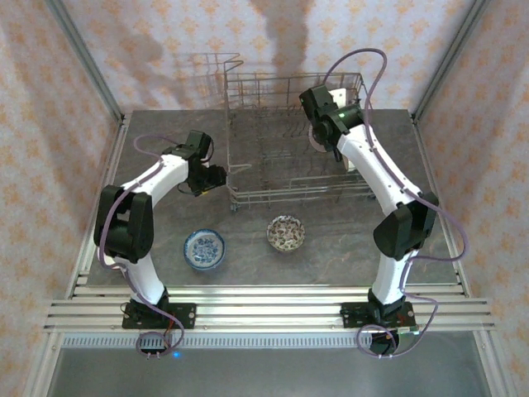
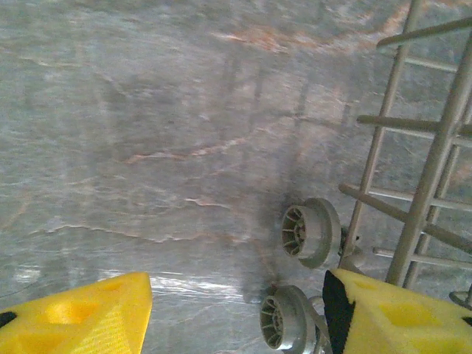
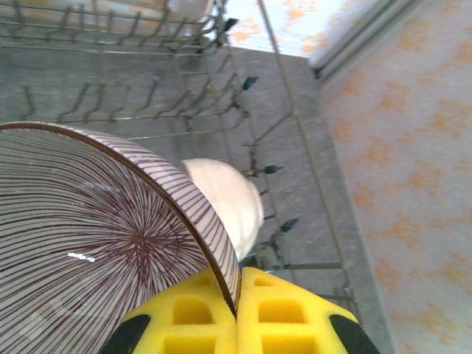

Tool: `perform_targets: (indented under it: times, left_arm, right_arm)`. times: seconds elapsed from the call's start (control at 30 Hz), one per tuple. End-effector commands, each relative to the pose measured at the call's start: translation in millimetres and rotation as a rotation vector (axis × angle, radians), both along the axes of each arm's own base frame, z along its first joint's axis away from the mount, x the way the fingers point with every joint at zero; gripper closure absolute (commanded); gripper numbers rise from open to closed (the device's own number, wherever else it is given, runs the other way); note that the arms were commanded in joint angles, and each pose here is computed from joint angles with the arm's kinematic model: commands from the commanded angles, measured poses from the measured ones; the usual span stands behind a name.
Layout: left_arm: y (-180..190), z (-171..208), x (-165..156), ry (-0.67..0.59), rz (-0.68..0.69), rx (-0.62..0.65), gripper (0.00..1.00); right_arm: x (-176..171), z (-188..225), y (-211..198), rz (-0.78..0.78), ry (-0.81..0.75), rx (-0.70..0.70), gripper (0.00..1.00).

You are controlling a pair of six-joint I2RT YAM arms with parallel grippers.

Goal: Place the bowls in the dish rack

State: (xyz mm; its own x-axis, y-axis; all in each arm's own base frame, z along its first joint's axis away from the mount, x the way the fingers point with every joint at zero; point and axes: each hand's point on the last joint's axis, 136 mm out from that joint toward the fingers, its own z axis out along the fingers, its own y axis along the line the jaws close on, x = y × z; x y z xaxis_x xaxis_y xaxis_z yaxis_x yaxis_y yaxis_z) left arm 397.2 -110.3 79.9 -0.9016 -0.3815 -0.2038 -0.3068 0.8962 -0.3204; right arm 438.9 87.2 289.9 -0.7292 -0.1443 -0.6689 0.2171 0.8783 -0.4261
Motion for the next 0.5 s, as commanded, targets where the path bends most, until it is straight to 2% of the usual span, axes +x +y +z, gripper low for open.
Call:
perform_targets:
  times: [0.0,0.07,0.47]
  left_arm:
    - [-45,9,12,-0.044,-0.104,-0.101,0.36]
    - [-52,8,13,-0.044,-0.123,-0.102,0.36]
    - [-84,12,10,-0.061,-0.18,-0.126,0.36]
  right_arm:
    - [-3,39,-38,-0.162,-0.111,-0.23,1.0]
    - [-3,40,-45,-0.204,-0.109,-0.302,1.0]
    - [4,18,-57,-0.283,-0.071,-0.466,1.0]
